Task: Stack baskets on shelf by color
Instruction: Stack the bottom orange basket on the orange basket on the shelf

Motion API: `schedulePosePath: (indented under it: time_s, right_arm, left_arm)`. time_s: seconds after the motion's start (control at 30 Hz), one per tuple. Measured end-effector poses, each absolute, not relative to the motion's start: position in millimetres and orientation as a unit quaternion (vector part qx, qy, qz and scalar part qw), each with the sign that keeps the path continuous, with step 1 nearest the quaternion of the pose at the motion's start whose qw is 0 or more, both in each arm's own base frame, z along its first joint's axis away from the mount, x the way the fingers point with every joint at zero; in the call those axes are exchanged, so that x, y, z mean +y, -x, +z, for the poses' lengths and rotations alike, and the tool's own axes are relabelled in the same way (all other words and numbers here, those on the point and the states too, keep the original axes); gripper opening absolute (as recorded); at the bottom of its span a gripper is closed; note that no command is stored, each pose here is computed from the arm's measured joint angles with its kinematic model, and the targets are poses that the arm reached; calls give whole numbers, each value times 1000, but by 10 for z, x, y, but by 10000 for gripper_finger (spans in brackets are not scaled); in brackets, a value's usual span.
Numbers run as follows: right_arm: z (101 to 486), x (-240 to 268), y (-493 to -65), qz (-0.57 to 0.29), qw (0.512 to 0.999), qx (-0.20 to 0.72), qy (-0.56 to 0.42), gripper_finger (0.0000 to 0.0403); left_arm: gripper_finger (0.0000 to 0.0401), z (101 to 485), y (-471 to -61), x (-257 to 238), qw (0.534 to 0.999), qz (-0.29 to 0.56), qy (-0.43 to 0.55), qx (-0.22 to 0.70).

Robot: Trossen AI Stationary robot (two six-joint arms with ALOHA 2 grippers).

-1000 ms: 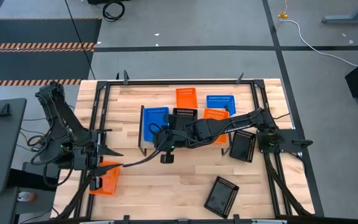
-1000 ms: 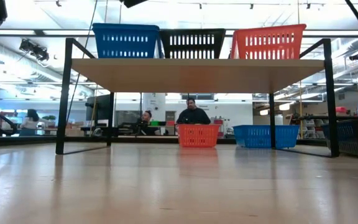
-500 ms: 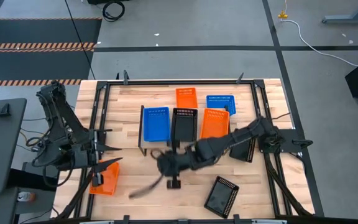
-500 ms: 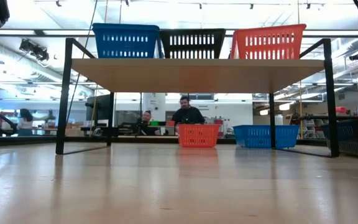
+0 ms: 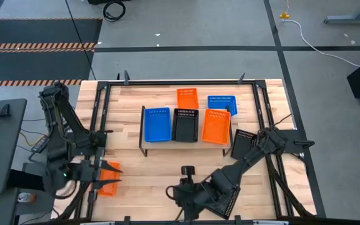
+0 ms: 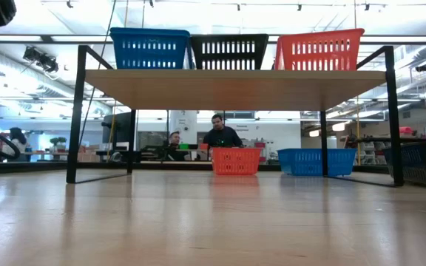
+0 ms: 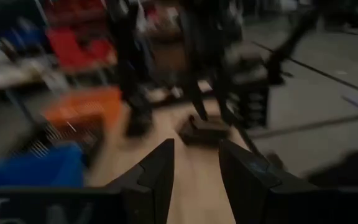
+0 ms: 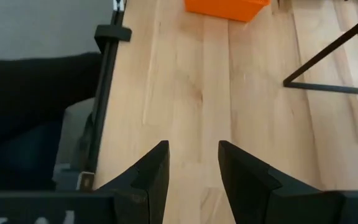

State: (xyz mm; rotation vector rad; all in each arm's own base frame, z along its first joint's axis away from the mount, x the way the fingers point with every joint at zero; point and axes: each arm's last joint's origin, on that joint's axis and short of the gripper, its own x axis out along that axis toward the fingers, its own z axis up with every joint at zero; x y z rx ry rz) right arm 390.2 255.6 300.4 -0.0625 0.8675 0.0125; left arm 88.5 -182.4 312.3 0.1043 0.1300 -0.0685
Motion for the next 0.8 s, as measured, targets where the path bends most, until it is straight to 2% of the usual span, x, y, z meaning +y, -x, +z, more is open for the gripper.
schedulePosePath:
  time_s: [0.33, 0.47, 0.6, 0.7, 0.8]
  right_arm:
    - [2647, 2722, -3758, -24, 892, 451, -7, 144]
    - [2520, 2748, -3737, -30, 890, 455, -21, 144]
    - [2397, 2774, -3699, -35, 885, 463, -26, 144]
    - [2327, 2808, -3653, -37, 882, 469, -28, 144]
    - [2278, 2847, -3606, -36, 880, 474, -25, 144]
  left_arm:
    - [133, 2592, -1049, -1783, 956, -63, -9, 285]
    - [133, 2413, -1190, -1678, 903, -58, -5, 425]
    - [133, 2351, -1243, -1546, 825, -19, -12, 565]
    - [133, 2365, -1231, -1535, 781, -12, -17, 625]
    - [133, 2348, -1209, -1605, 756, -39, -9, 653]
